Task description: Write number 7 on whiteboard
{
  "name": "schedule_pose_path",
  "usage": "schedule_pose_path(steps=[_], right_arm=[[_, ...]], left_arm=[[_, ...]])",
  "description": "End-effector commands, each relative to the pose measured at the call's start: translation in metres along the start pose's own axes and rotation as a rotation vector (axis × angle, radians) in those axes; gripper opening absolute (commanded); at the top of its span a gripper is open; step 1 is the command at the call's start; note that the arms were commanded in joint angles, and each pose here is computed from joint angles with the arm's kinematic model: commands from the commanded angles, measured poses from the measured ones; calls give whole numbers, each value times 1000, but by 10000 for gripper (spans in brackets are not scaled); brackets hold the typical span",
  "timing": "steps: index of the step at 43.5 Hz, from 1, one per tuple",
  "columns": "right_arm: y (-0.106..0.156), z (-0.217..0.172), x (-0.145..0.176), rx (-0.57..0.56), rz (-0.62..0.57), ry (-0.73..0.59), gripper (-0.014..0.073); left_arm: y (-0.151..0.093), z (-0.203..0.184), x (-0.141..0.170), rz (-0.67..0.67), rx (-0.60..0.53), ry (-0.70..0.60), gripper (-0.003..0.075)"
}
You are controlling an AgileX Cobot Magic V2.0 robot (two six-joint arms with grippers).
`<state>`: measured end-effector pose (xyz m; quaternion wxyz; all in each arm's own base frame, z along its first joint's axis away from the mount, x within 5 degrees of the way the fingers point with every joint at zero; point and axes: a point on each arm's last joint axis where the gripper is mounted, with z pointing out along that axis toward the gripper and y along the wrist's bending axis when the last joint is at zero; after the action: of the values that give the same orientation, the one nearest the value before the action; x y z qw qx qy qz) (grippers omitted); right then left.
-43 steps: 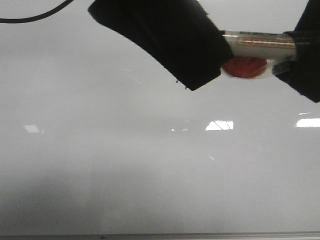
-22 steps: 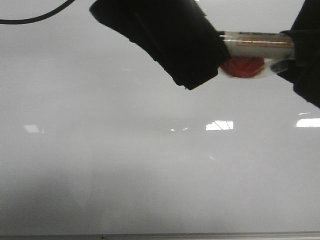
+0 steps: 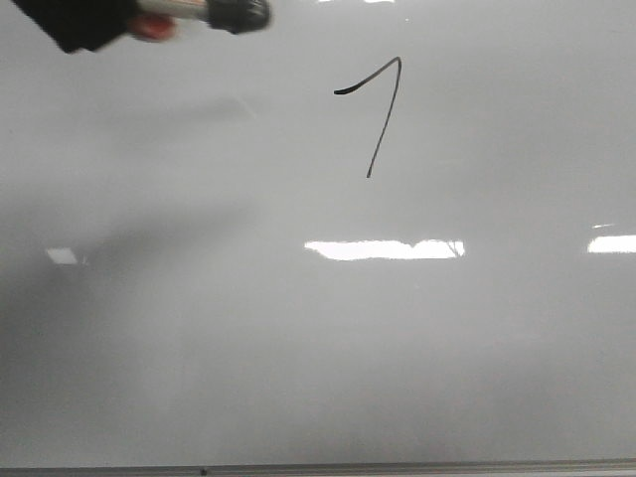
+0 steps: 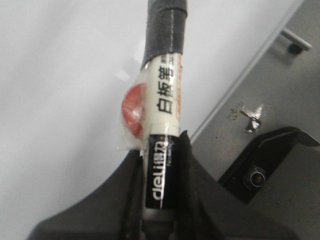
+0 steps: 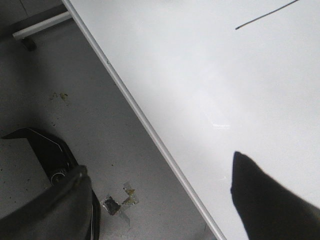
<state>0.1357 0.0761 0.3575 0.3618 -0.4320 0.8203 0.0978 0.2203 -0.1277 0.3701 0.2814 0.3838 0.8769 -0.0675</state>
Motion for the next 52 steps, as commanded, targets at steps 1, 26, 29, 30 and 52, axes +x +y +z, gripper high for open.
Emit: schedule_pose_path(steps=[1, 26, 29, 30, 52], right_arm=[[-3, -10, -9, 44, 14, -74, 592], [-3, -10, -12, 39, 45, -102, 592], [-4, -10, -12, 39, 45, -103, 592], [-4, -10, -12, 39, 45, -103, 592], [-4, -10, -13, 45, 46, -111, 592]], left_arm=[[21, -31, 14, -113, -100, -85, 4], [100, 22, 113, -656, -525, -498, 4], [107, 32, 117, -681, -568, -539, 4], [109, 33, 117, -688, -580, -553, 4], [135, 95, 127, -755, -557, -407, 13]])
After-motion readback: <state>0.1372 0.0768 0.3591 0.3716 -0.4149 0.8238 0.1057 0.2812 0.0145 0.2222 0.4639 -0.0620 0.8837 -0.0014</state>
